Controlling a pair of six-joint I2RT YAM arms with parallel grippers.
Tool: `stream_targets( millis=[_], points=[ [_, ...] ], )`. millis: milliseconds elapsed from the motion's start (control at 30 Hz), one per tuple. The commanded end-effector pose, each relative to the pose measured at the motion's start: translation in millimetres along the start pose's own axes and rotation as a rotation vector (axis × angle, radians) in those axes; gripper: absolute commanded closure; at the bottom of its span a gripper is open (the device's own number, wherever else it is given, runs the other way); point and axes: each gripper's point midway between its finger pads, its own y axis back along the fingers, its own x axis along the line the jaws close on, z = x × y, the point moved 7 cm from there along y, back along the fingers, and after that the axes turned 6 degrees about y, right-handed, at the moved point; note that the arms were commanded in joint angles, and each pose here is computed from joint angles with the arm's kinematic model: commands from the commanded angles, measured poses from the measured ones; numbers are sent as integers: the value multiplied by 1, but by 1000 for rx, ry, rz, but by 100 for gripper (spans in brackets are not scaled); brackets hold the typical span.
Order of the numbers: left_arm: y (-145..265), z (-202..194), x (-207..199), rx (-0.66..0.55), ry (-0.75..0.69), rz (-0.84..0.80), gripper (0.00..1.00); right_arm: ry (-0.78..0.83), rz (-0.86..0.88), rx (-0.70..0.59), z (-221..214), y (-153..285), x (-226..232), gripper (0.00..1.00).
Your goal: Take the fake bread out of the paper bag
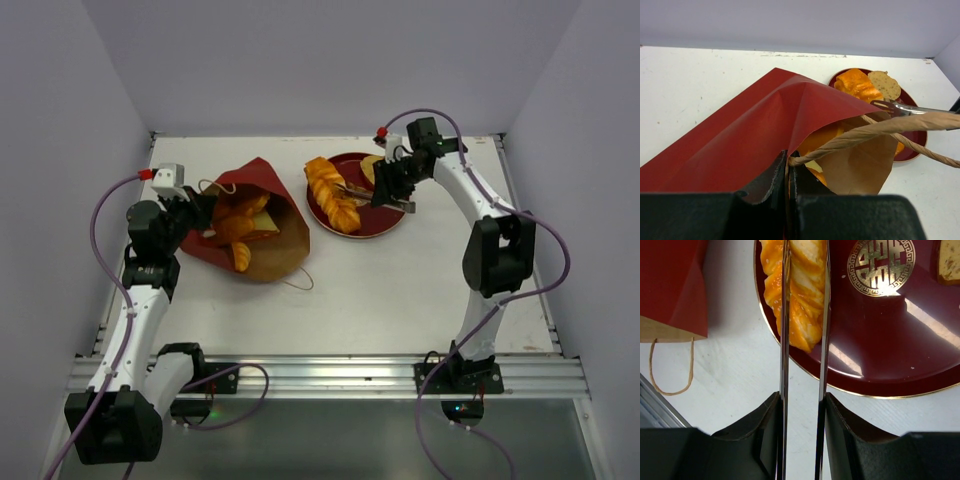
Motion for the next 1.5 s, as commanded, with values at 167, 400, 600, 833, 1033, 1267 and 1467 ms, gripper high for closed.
stream_targets(
  millis=[167, 400, 600, 833, 1033, 1267, 1467],
  points=[
    [-2, 8, 4, -52, -32, 17, 92, 21, -20, 5, 16, -6, -10, 68],
    [-3, 7, 4, -47, -28, 17, 92, 35, -19, -8, 23, -10, -14, 56],
    [-4, 6, 4, -44, -23, 13, 92, 43, -39, -9, 27, -12, -19, 48],
    [-4, 5, 5, -41, -22, 14, 92, 54, -61, -25, 31, -9, -20, 46],
    [-4, 5, 5, -40, -21, 14, 92, 84, -122, -81, 37, 8, -20, 48],
    [-5, 4, 4, -37, -15, 9, 92, 132, -172, -166, 37, 37, -6, 50],
    [-5, 4, 3, -36, -4, -2, 92, 173, -97, -222, 24, 61, 26, 52]
  ],
)
